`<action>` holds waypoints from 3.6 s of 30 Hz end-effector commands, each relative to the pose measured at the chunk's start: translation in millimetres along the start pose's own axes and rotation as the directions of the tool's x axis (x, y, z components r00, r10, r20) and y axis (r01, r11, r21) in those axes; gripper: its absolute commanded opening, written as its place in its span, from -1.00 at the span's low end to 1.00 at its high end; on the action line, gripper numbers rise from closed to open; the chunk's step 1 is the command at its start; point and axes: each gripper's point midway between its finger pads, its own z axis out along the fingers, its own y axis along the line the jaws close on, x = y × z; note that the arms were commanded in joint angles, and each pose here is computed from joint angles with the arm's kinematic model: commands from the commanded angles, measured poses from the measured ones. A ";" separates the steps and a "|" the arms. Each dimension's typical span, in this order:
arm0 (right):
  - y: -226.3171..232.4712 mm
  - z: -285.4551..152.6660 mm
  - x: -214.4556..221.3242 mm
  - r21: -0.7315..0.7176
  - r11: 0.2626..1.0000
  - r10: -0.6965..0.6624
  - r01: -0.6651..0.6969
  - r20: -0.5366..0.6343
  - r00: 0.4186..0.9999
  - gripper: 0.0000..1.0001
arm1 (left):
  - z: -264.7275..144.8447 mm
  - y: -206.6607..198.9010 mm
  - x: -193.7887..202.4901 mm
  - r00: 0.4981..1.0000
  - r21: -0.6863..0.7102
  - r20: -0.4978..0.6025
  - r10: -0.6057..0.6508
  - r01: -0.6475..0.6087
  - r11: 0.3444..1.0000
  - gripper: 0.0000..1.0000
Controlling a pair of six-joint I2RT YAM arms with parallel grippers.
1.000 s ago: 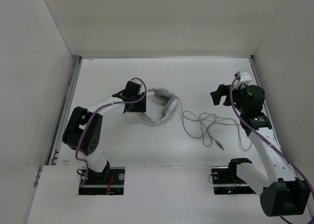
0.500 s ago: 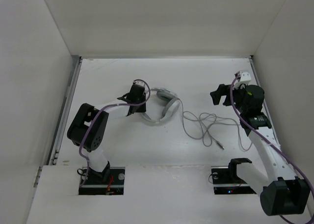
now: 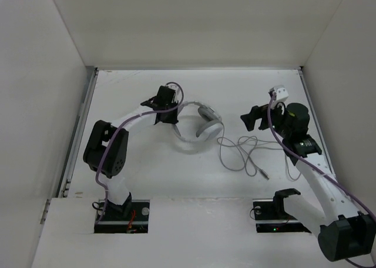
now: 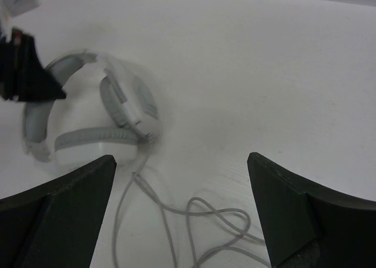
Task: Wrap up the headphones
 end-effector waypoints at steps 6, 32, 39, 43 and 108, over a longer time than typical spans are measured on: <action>89.4 11.0 -26.0 -0.304 0.942 -0.123 0.140 0.075 0.990 1.00 | -101.3 -11.8 -134.8 0.959 0.167 0.278 -0.048 0.001 0.986 -1.00; 183.1 56.4 -69.1 -0.493 0.864 -0.011 0.104 0.189 0.982 0.96 | -276.8 -30.1 -241.1 0.818 0.412 0.542 -0.191 -0.061 0.909 -1.00; 204.3 45.6 -74.6 -0.605 0.796 0.157 -0.024 0.167 0.973 0.71 | -324.3 -11.1 -288.1 0.736 0.541 0.561 -0.378 0.019 0.841 -1.00; 223.2 36.0 -90.3 -0.715 0.691 0.286 -0.106 0.136 0.949 0.49 | -349.0 -19.0 -301.2 0.710 0.599 0.571 -0.413 -0.016 0.800 -1.00; 77.8 77.3 -255.1 0.360 0.148 -0.988 0.921 0.094 0.122 -1.00 | -138.3 -99.8 -123.9 0.842 0.185 0.306 0.444 -0.510 0.840 -1.00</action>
